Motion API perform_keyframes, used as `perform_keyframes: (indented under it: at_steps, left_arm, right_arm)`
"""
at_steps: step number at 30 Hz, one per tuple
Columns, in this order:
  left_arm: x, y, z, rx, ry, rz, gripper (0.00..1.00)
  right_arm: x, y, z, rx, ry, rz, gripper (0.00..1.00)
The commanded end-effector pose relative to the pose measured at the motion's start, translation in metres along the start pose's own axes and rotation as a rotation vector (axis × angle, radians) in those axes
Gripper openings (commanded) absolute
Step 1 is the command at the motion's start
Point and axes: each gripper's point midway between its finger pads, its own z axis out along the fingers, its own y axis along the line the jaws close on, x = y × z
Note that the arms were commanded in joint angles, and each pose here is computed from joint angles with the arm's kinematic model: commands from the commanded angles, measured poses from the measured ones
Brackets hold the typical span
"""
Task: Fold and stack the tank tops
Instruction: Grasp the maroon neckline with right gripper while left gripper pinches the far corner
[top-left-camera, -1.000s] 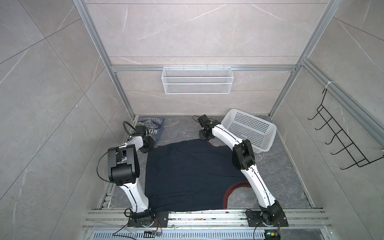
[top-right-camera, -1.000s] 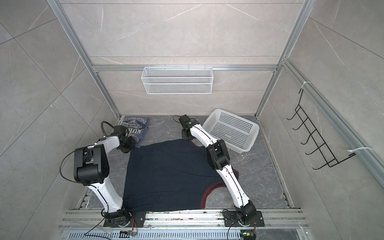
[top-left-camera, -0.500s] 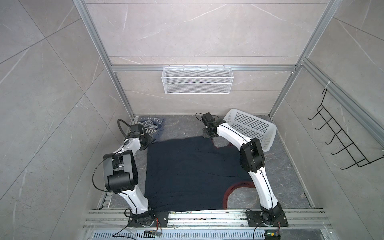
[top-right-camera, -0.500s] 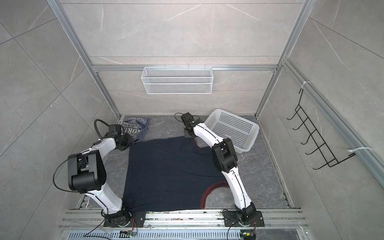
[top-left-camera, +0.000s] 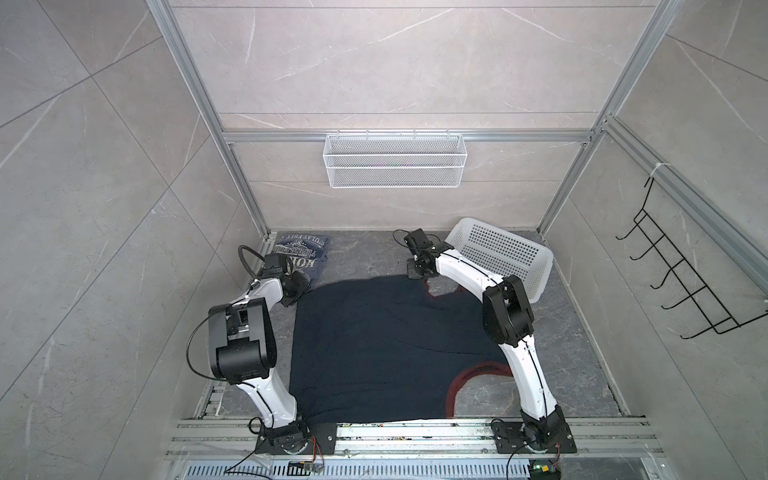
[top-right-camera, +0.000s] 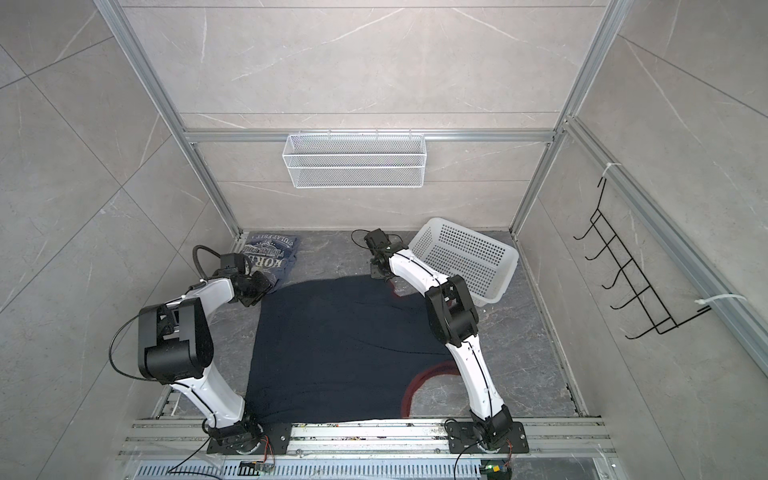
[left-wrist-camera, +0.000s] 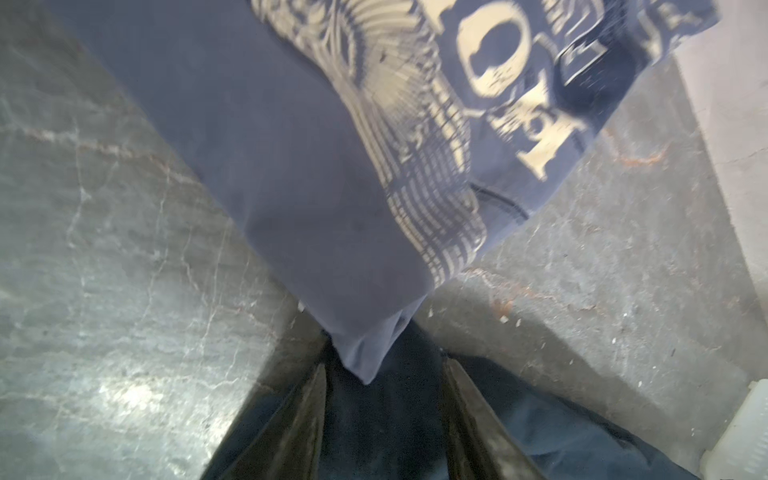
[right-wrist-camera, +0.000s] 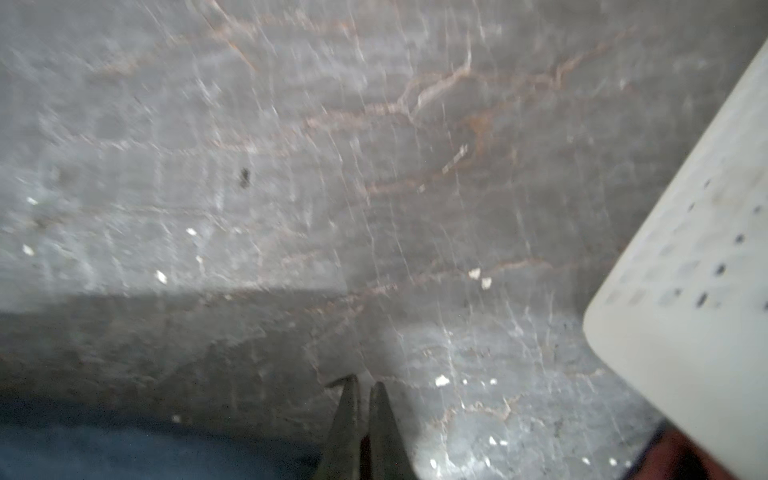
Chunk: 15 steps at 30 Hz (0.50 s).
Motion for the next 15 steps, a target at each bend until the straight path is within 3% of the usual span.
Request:
perform_keyframes:
  at_steps: [1, 15]
  left_arm:
    - [0.006, -0.001, -0.006, 0.002, 0.007, 0.019, 0.46]
    - [0.047, 0.000, -0.035, 0.070, -0.036, 0.019, 0.15]
  right_arm:
    - [-0.003, 0.003, -0.023, -0.059, -0.030, 0.047, 0.00]
    - [0.062, -0.016, -0.040, -0.108, -0.006, 0.114, 0.00]
